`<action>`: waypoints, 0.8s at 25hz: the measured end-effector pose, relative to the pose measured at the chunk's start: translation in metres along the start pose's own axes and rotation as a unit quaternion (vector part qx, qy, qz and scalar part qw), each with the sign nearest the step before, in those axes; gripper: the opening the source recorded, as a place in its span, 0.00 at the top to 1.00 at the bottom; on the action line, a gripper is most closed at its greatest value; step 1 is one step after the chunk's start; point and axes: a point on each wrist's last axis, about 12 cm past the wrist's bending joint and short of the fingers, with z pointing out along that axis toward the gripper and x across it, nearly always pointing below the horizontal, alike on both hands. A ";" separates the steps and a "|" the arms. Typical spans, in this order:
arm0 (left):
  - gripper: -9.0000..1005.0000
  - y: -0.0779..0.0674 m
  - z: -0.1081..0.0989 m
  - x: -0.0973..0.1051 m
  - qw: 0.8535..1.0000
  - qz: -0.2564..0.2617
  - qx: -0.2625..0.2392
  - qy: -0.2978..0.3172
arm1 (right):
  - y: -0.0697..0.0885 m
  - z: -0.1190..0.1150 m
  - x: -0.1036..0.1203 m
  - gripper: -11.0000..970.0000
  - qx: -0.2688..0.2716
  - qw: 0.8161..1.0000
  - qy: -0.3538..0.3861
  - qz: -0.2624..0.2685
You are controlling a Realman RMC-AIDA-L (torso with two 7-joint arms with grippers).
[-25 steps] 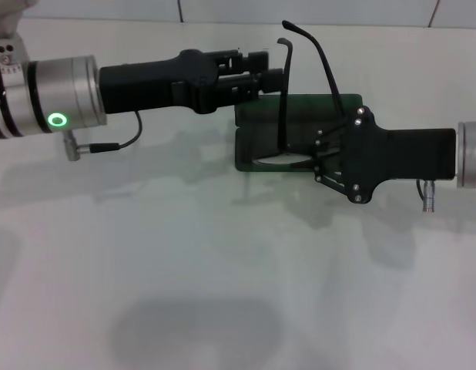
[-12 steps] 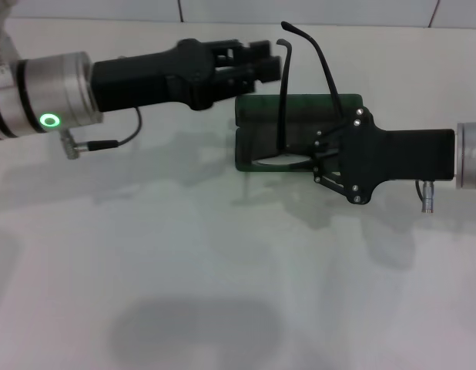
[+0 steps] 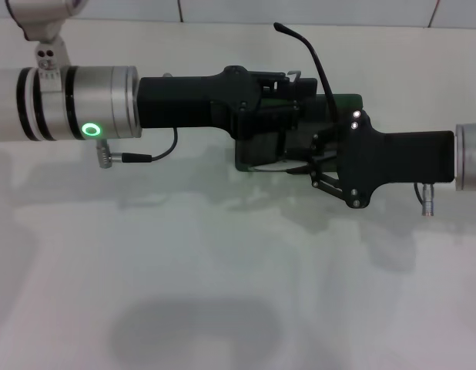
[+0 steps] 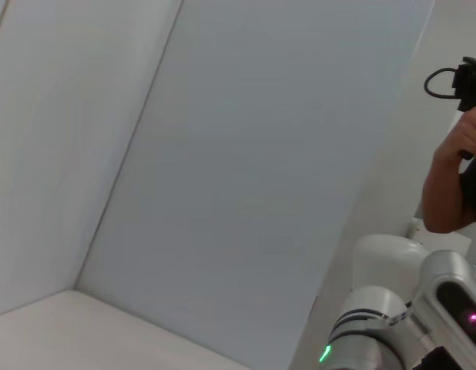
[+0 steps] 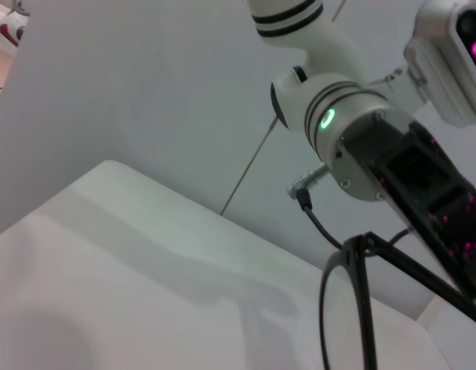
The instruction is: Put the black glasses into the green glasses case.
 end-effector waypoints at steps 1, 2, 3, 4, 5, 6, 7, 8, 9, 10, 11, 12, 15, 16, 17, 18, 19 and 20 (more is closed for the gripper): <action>0.59 0.000 0.000 0.000 1.000 -0.004 -0.001 0.001 | 0.000 0.000 0.000 0.85 0.000 1.000 -0.001 -0.002; 0.59 0.000 0.000 0.000 1.000 -0.012 -0.001 0.002 | 0.000 -0.001 0.000 0.85 0.000 1.000 -0.002 -0.004; 0.59 0.001 0.000 0.000 1.000 -0.018 0.000 0.005 | 0.000 -0.001 -0.001 0.85 0.000 1.000 -0.002 -0.006; 0.59 0.001 0.000 -0.001 1.000 -0.025 0.001 0.009 | 0.000 -0.001 -0.001 0.85 0.000 1.000 -0.003 -0.007; 0.59 0.001 0.001 -0.002 0.999 -0.033 0.003 0.015 | 0.000 -0.001 -0.001 0.85 0.002 1.000 -0.004 -0.009; 0.59 0.001 0.002 -0.003 0.999 -0.038 0.006 0.022 | 0.000 -0.001 -0.001 0.85 0.003 1.000 -0.005 -0.010; 0.59 0.001 0.003 -0.003 0.999 -0.043 0.008 0.027 | -0.001 -0.001 -0.001 0.85 0.004 1.000 -0.006 -0.011; 0.59 0.001 0.004 -0.004 0.998 -0.047 0.010 0.031 | -0.001 -0.001 -0.001 0.85 0.004 1.000 -0.007 -0.013; 0.59 0.001 0.004 -0.004 0.998 -0.050 0.011 0.033 | -0.001 -0.001 -0.001 0.85 0.004 1.000 -0.007 -0.013; 0.59 0.001 0.004 -0.005 0.998 -0.051 0.011 0.033 | -0.001 -0.001 -0.001 0.85 0.004 1.000 -0.007 -0.015; 0.59 0.002 0.005 -0.006 0.998 -0.051 0.011 0.026 | -0.001 -0.001 -0.001 0.85 0.004 1.000 -0.007 -0.015; 0.59 0.002 0.004 -0.008 0.999 -0.050 0.011 0.018 | 0.000 -0.001 -0.001 0.85 0.004 1.000 -0.007 -0.017; 0.59 0.000 0.003 -0.012 0.999 -0.042 0.017 -0.011 | 0.001 -0.001 0.000 0.85 0.004 1.000 -0.006 -0.018; 0.59 -0.001 0.002 -0.014 0.999 -0.040 0.022 -0.016 | 0.001 -0.001 0.000 0.85 0.004 1.000 -0.006 -0.017; 0.59 -0.002 0.002 -0.014 0.999 -0.038 0.025 -0.019 | 0.001 -0.001 0.000 0.85 0.004 1.000 -0.006 -0.017; 0.59 -0.002 0.001 -0.014 0.999 -0.037 0.025 -0.019 | 0.001 -0.001 0.001 0.85 0.004 1.000 -0.006 -0.018; 0.59 -0.002 0.001 -0.014 0.999 -0.037 0.024 -0.019 | 0.002 -0.001 0.001 0.85 0.004 1.000 -0.006 -0.019; 0.59 -0.001 0.000 -0.014 0.999 -0.038 0.021 -0.018 | 0.002 -0.002 0.001 0.85 0.006 1.000 -0.007 -0.020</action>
